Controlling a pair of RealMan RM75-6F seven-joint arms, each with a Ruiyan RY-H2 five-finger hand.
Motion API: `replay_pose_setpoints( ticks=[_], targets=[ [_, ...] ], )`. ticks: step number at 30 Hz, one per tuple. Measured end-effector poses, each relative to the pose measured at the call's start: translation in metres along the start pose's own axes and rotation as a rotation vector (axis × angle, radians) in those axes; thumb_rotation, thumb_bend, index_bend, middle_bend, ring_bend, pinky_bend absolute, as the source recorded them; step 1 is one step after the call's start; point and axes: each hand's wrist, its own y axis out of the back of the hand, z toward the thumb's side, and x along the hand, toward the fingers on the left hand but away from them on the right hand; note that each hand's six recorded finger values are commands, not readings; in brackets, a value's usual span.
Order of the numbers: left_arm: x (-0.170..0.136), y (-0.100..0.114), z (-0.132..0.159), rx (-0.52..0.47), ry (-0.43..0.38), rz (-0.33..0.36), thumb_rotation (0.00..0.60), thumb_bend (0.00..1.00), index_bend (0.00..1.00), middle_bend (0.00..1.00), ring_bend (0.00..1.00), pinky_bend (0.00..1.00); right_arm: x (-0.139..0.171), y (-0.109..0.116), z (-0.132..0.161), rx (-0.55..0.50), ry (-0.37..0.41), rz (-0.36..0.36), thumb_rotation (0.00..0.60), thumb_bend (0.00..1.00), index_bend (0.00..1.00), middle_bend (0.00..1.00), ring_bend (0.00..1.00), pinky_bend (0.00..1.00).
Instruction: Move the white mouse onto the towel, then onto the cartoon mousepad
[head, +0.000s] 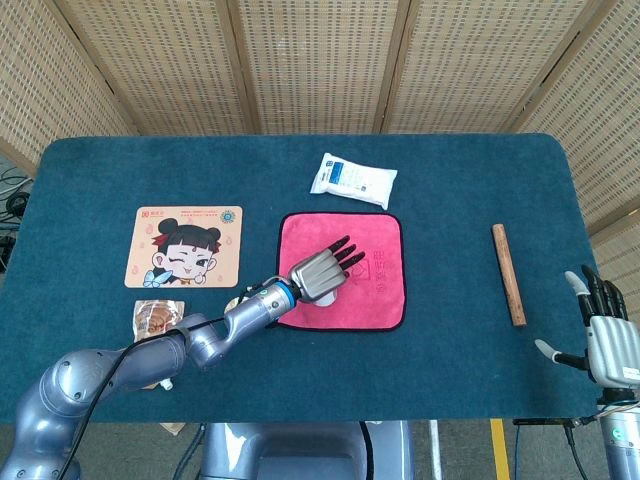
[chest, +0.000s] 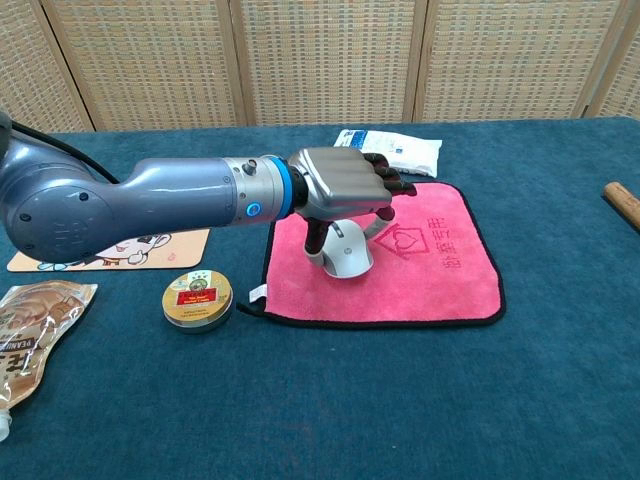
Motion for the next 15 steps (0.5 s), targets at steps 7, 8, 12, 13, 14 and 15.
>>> replay_pose_setpoints(
  ticks=[7,8,12,13,14,15],
  targets=[
    [-0.012,-0.01,-0.023,0.008,0.039,-0.009,0.6,0.1,0.65,0.0,0.0,0.0,0.0,0.0,0.0,0.003,0.001,-0.003,0.6,0.0,0.06,0.0,0.0,0.0],
    [-0.014,-0.012,-0.026,0.008,0.045,-0.011,0.6,0.11,0.65,0.0,0.0,0.0,0.0,0.0,0.0,0.004,0.001,-0.003,0.6,0.0,0.06,0.0,0.0,0.0],
    [-0.021,-0.016,-0.039,0.011,0.07,-0.015,0.6,0.12,0.65,0.0,0.0,0.0,0.001,0.0,0.001,0.008,0.001,-0.003,0.6,0.0,0.06,0.0,0.0,0.0],
    [-0.023,-0.017,-0.043,0.013,0.076,-0.016,0.6,0.12,0.66,0.0,0.0,0.0,0.001,0.0,0.001,0.01,0.001,-0.004,0.6,0.0,0.06,0.0,0.0,0.0],
    [-0.027,-0.019,-0.048,0.017,0.085,-0.017,0.6,0.12,0.66,0.0,0.0,0.0,0.001,0.0,0.001,0.012,0.001,-0.004,0.6,0.0,0.06,0.0,0.0,0.0],
    [-0.029,-0.02,-0.053,0.021,0.091,-0.018,0.6,0.12,0.66,0.0,0.0,0.0,0.001,0.0,0.001,0.014,0.0,-0.005,0.6,0.0,0.06,0.0,0.0,0.0]
  ],
)
